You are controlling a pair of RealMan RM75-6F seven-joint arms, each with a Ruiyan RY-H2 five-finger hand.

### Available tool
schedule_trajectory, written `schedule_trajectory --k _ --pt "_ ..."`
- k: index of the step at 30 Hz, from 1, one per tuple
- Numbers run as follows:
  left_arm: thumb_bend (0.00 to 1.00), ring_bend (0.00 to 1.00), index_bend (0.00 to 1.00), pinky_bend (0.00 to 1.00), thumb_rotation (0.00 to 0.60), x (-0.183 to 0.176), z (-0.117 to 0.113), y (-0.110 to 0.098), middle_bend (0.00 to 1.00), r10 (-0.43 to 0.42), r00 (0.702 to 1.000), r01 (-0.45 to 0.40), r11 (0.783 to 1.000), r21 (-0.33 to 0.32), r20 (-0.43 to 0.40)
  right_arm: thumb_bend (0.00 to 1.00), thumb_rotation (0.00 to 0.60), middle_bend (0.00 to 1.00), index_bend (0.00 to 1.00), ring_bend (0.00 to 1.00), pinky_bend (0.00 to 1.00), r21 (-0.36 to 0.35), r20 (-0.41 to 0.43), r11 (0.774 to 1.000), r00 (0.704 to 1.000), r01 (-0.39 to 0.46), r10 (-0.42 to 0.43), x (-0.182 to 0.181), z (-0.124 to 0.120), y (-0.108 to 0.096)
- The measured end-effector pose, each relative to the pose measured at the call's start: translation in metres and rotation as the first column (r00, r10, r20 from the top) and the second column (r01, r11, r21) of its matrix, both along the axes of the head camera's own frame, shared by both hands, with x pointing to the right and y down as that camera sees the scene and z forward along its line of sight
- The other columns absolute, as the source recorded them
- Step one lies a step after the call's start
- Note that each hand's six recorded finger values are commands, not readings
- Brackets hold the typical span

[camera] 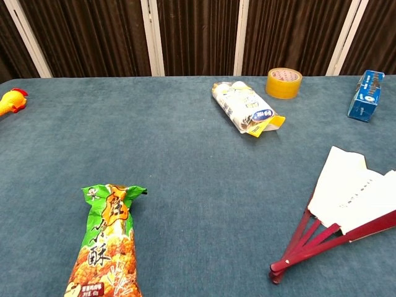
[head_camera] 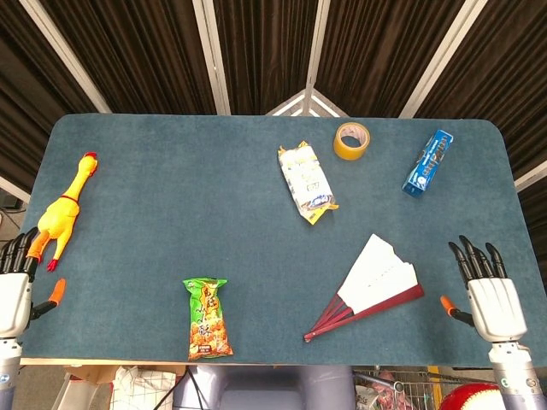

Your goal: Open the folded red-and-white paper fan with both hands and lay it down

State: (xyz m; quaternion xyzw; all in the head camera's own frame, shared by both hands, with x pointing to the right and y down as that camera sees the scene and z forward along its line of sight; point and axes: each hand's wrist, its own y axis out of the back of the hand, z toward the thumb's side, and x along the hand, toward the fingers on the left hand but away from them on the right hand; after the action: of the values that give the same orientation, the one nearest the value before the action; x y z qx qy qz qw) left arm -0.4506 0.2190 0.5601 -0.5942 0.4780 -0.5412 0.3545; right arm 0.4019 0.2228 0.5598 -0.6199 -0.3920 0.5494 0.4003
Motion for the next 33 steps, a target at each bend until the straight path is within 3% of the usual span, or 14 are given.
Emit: schedule_trajectory --k 8,15,24,33 --pt "0.48 0.00 0.04 0.00 0.600 0.005 -0.005 0.000 0.00 0.012 1.000 -0.012 1.000 0.027 -0.007 0.24 0.600 0.04 0.17 0.15 0.06 -0.028 0.055 0.999 0.998 0.029 -0.027 -0.011 0.007 0.005" --pt "0.48 0.00 0.04 0.00 0.600 -0.005 -0.010 0.000 0.00 -0.028 0.999 0.029 0.999 0.034 -0.021 0.24 0.600 0.06 0.25 0.15 0.06 -0.052 0.131 0.995 0.989 0.080 -0.073 -0.035 0.021 0.010" --pt "0.48 0.00 0.04 0.00 0.600 -0.015 -0.022 -0.003 0.00 -0.051 0.998 0.054 0.997 0.054 -0.047 0.24 0.600 0.06 0.31 0.15 0.06 -0.137 0.198 0.975 0.969 0.176 -0.148 -0.077 0.058 0.038" --pt "0.48 0.00 0.04 0.00 0.600 -0.016 -0.022 -0.004 0.00 -0.052 0.997 0.055 0.997 0.049 -0.056 0.24 0.600 0.06 0.34 0.15 0.06 -0.165 0.174 0.960 0.965 0.224 -0.195 -0.101 0.086 0.055"
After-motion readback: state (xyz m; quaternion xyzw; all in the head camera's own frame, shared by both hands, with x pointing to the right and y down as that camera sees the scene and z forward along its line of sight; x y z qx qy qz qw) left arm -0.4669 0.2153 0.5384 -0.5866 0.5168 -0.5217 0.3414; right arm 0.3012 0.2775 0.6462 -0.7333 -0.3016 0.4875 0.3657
